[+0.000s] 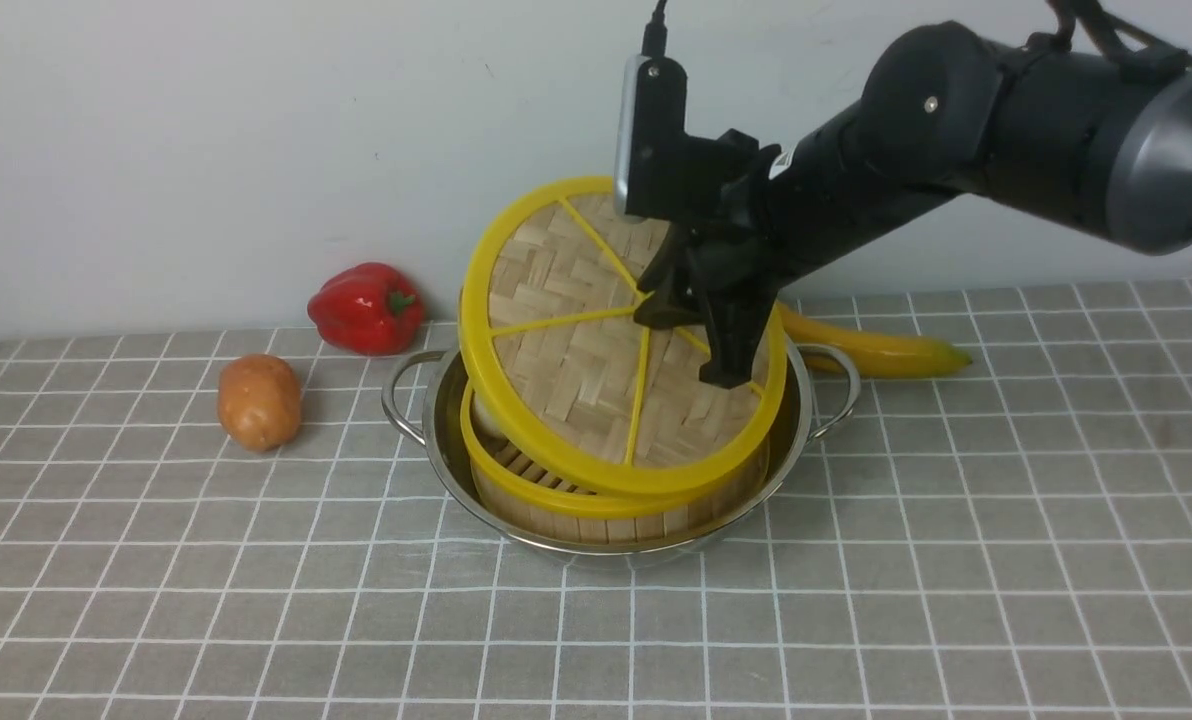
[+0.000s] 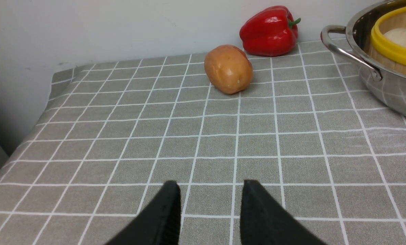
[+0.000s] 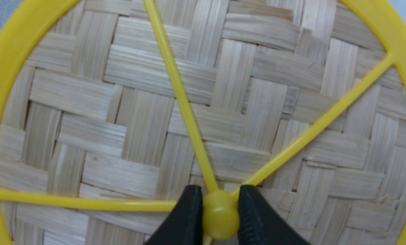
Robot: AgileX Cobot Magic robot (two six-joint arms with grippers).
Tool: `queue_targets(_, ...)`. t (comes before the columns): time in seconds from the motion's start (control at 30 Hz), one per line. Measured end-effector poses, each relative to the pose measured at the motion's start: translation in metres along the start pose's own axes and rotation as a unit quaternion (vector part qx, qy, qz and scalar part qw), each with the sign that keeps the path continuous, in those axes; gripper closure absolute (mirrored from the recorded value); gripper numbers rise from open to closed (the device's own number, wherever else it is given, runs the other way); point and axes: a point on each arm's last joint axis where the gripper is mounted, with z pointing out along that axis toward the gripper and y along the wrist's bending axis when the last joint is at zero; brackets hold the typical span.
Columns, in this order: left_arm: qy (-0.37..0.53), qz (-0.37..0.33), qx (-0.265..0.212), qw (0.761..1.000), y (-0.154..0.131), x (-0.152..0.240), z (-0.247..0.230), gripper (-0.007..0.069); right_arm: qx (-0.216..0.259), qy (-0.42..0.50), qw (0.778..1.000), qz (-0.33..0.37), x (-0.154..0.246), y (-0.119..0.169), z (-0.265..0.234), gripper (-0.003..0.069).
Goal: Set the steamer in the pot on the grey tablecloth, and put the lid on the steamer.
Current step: 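Place the bamboo steamer lid onto the steamer basket in the pot with the right gripper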
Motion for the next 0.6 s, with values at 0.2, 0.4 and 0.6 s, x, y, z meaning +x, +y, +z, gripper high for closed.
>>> queue_targets(0.2, 0.0, 0.0, 0.0, 1.0, 0.0, 0.0, 0.0, 0.0382, -0.001, 0.001, 1.0, 0.003, 0.002, 0.0, 0.004, 0.0512)
queue_targets(0.4, 0.0, 0.0, 0.0, 1.0, 0.0, 0.0, 0.0, 0.0382, -0.014, 0.011, 1.0, 0.006, 0.009, 0.003, 0.018, 0.0512)
queue_targets(0.6, 0.0, 0.0, 0.0, 1.0, 0.0, 0.0, 0.0, 0.0382, -0.009, 0.01, 1.0, -0.005, 0.009, 0.002, 0.018, 0.0512)
